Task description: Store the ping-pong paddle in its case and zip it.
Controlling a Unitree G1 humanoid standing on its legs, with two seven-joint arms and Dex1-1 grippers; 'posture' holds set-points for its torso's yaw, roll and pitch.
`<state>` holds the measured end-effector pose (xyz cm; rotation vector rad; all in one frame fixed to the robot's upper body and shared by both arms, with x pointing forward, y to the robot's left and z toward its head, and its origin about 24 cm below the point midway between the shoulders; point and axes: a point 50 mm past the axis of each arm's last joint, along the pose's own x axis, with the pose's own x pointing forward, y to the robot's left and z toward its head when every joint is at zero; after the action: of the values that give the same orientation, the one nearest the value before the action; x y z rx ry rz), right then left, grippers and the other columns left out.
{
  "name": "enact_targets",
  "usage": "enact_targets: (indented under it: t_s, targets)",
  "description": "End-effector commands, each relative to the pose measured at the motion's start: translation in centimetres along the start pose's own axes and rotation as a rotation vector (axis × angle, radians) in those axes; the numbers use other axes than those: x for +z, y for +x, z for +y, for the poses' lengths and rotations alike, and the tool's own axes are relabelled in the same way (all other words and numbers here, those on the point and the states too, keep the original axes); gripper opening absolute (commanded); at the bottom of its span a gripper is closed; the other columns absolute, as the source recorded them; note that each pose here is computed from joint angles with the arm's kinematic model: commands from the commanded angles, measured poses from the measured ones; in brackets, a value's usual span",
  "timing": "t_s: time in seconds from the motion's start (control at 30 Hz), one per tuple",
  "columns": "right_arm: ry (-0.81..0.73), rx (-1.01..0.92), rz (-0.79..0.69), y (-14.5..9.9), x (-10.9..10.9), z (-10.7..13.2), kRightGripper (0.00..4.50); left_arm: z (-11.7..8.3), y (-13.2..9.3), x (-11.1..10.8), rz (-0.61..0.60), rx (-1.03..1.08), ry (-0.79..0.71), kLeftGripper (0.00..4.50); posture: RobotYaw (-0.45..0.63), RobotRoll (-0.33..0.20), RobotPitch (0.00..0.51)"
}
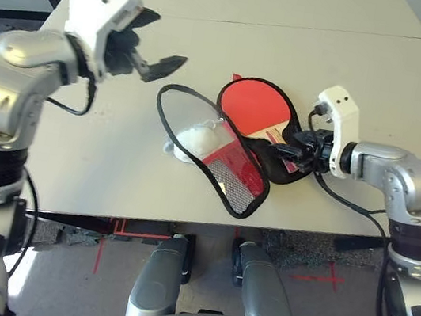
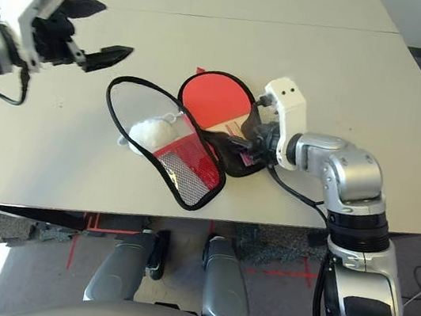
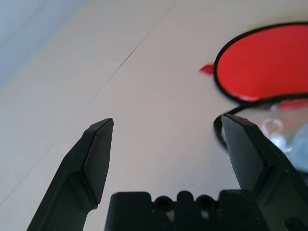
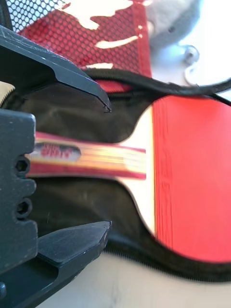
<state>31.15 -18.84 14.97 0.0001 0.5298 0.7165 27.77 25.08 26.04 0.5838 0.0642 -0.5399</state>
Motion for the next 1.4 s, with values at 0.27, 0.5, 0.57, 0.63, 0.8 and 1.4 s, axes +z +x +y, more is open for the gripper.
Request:
enact_targets:
  t_s: [0.27, 0.5, 0.57, 0.63, 0.8, 1.4]
  targets:
    - [0.155, -0.054, -0.231, -1.2, 2.9, -3.9, 4.44, -2.3, 0.2, -5.3, 0.199, -0.075, -0.053, 4.5, 0.17, 0.0, 0.177]
    - [0.159, -0.133, -0.289, -1.9, 2.6, -5.3, 4.44, -7.1, 3.5, -4.1, 0.101, -0.263, -0.097, 4.5, 0.13, 0.0, 0.18]
    - [0.17, -0.16, -0.303, -2.2, 2.2, -5.8, 4.44, -9.2, 4.7, -2.0, 0.008, -0.354, -0.125, 4.5, 0.12, 0.0, 0.179]
    - [0.176, -0.17, -0.317, -2.4, 1.8, -6.0, 4.44, -11.2, 6.0, 0.2, -0.082, -0.433, -0.136, 4.5, 0.11, 0.0, 0.179]
    - [0.202, -0.099, -0.377, -3.0, 1.5, -6.4, 4.44, -15.1, 8.9, 3.2, -0.17, -0.53, -0.136, 4.5, 0.09, 0.0, 0.175]
    - [0.257, 0.121, -0.209, -5.1, 0.4, -7.1, 4.44, -15.9, 10.0, 2.2, -0.144, -0.473, -0.102, 4.5, 0.09, 0.0, 0.196]
